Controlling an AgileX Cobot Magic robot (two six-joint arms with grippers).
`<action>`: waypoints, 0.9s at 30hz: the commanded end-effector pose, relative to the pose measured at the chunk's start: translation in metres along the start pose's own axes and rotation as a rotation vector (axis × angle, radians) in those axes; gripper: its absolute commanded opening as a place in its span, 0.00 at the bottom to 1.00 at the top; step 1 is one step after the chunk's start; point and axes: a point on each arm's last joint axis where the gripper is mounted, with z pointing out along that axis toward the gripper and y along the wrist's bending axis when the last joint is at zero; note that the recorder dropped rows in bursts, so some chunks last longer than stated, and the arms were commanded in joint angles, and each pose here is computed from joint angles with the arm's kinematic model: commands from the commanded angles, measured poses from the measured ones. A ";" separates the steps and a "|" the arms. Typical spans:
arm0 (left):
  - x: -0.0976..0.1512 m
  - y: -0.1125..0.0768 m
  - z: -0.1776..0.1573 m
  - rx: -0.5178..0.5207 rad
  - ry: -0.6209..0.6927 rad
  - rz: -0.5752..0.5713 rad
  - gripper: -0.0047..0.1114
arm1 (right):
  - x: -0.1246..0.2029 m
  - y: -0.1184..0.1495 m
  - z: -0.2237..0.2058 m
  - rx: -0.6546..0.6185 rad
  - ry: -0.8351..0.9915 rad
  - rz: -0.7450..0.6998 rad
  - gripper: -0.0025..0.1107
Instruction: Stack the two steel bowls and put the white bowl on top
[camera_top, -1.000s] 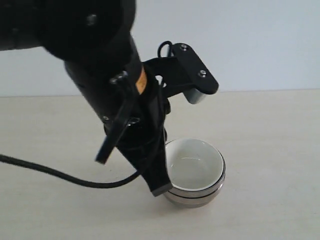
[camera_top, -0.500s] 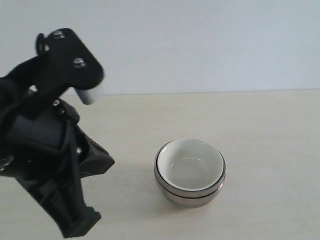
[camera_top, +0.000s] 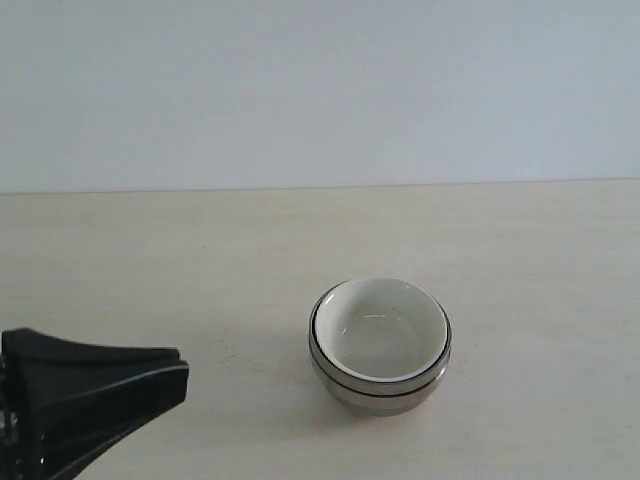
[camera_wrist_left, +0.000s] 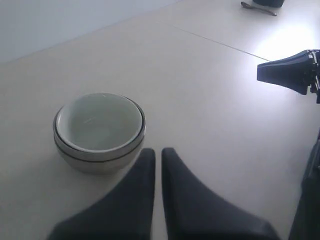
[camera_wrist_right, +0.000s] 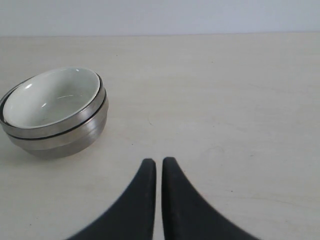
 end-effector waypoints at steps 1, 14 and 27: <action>0.019 0.001 -0.005 0.032 -0.065 -0.146 0.07 | -0.001 0.000 -0.001 0.002 -0.015 -0.002 0.02; 0.036 0.003 -0.005 0.013 0.005 -0.145 0.07 | -0.001 0.000 -0.001 0.002 -0.015 -0.002 0.02; 0.034 0.003 -0.008 0.017 -0.014 -0.145 0.07 | -0.001 0.000 -0.001 0.002 -0.015 -0.002 0.02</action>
